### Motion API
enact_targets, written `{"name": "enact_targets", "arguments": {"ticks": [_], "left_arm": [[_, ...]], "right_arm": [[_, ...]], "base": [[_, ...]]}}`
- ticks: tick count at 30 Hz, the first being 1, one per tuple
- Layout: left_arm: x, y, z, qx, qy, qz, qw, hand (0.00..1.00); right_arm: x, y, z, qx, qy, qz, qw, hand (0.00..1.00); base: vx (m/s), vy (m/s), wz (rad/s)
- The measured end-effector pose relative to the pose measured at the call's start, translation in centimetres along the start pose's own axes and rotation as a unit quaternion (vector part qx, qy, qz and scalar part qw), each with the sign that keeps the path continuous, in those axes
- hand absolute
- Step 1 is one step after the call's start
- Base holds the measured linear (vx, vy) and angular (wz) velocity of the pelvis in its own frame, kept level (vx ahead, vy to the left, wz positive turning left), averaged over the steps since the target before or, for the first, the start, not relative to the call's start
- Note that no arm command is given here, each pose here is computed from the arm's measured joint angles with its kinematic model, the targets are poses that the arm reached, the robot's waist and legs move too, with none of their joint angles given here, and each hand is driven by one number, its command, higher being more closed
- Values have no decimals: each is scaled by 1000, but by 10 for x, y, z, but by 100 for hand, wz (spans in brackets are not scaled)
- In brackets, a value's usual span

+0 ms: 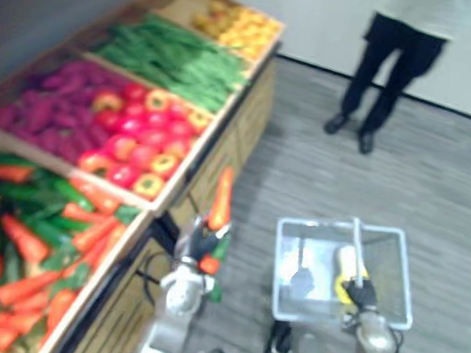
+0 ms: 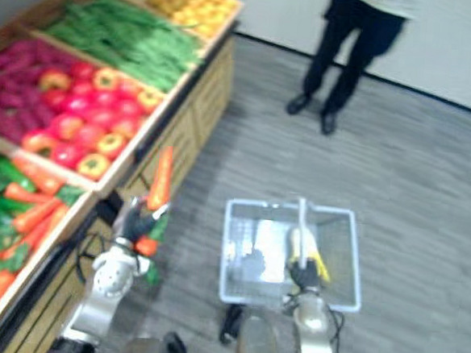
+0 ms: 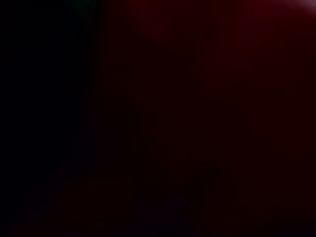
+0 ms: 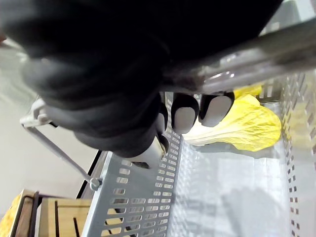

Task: Pick vegetable in the basket

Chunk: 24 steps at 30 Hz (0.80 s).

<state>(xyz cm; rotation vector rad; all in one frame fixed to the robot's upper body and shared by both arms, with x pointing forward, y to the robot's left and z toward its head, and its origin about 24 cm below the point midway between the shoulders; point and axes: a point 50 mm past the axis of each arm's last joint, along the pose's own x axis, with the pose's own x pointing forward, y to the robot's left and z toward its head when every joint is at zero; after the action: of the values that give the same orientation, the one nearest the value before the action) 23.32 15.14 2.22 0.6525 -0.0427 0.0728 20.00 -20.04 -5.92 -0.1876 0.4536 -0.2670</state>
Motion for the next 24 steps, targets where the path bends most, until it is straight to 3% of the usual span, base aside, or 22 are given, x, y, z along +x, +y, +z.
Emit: {"name": "enact_targets", "arguments": {"ticks": [6,7,14,24], "left_arm": [[-12,-32,-15,-61,52,-73,994,100],[-14,-43,-5,-99,39,-87,991,100],[-24,-60,6,-180,37,-116,976,100],[-45,-85,15,-191,12,-246,950,100]], "right_arm": [[-8,9,-9,-26,15,57,998,100],[-16,12,-15,-34,22,76,996,100],[-15,26,-5,-47,-1,113,992,100],[-19,34,-10,-21,14,138,990,100]], "base": [[27,-235,-115],[42,-289,-67],[-38,-80,-81],[-32,115,4]]}}
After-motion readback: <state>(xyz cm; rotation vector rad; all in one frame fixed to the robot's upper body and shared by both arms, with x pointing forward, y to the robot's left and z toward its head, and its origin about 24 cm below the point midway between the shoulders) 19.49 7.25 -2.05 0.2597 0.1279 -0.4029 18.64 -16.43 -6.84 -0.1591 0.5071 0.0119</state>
